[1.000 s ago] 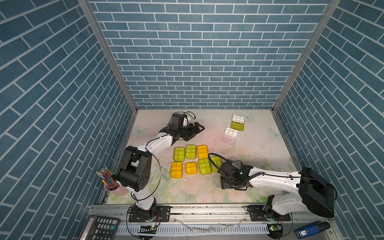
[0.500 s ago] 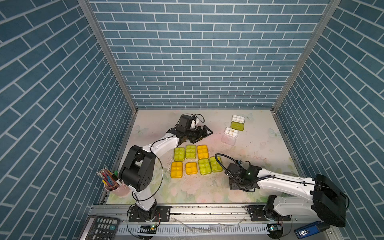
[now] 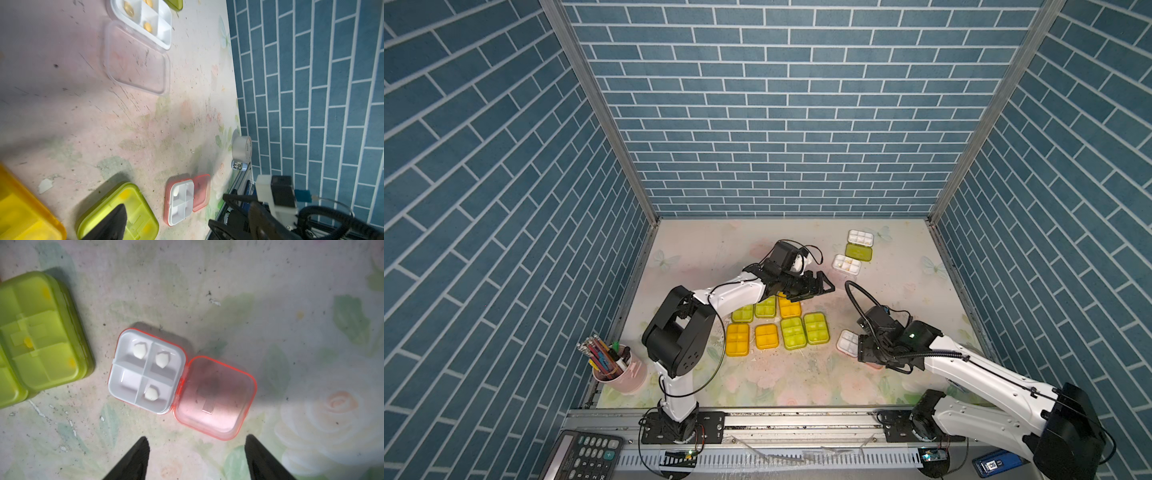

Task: Close pillboxes
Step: Close the lid on the pillbox.

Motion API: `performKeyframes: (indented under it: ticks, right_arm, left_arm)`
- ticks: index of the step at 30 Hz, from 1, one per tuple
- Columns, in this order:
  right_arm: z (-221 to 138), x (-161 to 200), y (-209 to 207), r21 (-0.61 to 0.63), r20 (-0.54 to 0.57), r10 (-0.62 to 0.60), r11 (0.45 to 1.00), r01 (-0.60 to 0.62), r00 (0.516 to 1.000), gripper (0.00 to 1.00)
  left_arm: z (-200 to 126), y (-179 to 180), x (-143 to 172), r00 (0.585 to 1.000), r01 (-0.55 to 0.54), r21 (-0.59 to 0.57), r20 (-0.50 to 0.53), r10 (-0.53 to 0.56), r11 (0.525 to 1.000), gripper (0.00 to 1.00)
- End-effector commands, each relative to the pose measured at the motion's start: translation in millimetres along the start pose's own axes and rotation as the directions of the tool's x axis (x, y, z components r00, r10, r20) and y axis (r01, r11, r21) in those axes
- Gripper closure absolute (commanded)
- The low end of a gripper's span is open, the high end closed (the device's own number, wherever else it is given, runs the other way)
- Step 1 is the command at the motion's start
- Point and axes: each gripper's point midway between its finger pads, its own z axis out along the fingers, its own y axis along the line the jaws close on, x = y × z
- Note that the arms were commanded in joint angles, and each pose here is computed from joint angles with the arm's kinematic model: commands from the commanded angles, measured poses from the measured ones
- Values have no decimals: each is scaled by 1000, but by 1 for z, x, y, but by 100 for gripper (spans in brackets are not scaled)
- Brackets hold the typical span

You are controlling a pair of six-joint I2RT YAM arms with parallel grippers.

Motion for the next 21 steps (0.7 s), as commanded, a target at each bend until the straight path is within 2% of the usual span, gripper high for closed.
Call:
performKeyframes:
  ticks: [1, 7, 14, 21]
  right_arm:
    - [0, -4, -7, -11, -6, -9, 1000, 9, 1000, 26]
    - [2, -2, -13, -86, -41, 80, 993, -84, 996, 25]
    - [10, 9, -6, -228, -128, 209, 945, -233, 970, 24]
    - [9, 17, -15, -230, -146, 270, 926, -298, 952, 24]
  left_arm:
    - [8, -13, 7, 998, -50, 28, -40, 51, 998, 7]
    - [26, -19, 29, 990, -64, 46, -119, 70, 997, 8]
    - [46, -19, 53, 976, -65, 52, -206, 74, 997, 7]
    - [52, -17, 60, 967, -88, 42, -235, 96, 995, 7]
